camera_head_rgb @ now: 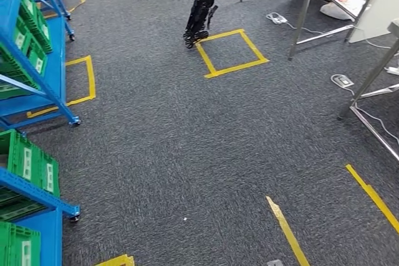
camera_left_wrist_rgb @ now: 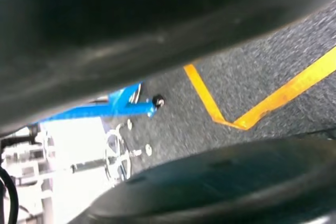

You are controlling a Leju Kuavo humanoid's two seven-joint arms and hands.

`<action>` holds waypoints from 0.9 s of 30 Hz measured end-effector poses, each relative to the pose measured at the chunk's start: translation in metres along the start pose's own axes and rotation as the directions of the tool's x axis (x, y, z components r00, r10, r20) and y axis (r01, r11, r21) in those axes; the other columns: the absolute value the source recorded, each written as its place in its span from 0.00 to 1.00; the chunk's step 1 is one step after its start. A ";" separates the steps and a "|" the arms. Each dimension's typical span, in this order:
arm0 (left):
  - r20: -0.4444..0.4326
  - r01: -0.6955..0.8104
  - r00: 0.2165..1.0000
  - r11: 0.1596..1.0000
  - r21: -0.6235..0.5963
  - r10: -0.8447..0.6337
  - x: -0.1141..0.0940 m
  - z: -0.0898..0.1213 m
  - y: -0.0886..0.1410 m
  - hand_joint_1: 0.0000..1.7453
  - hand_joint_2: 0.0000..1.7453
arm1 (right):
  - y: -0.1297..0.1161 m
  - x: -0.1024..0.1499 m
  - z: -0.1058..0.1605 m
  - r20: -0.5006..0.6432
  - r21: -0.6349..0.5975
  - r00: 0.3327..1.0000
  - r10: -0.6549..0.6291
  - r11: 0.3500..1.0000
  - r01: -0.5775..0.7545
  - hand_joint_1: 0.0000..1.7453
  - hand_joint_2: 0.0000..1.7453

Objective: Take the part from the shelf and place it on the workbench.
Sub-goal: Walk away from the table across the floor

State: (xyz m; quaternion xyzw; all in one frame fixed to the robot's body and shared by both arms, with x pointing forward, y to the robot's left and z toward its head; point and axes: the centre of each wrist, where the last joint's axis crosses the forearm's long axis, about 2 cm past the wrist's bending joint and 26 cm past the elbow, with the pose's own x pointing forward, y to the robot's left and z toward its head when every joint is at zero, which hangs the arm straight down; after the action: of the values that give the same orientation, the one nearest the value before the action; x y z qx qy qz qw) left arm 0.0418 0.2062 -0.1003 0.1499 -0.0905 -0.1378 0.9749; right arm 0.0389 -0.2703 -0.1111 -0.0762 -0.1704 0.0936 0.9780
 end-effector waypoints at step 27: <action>-0.005 -0.005 1.000 1.000 -0.001 0.005 -0.005 -0.003 0.005 0.00 0.00 | 0.005 0.003 0.001 0.009 -0.016 1.000 0.025 1.000 -0.024 0.00 0.00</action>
State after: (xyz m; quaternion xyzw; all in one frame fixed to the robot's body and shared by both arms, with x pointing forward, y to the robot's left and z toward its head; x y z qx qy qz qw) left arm 0.0385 0.2130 -0.1027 0.1497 -0.0881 -0.1350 0.9755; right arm 0.0409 -0.2644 -0.1105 -0.0855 -0.1747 0.1045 0.9753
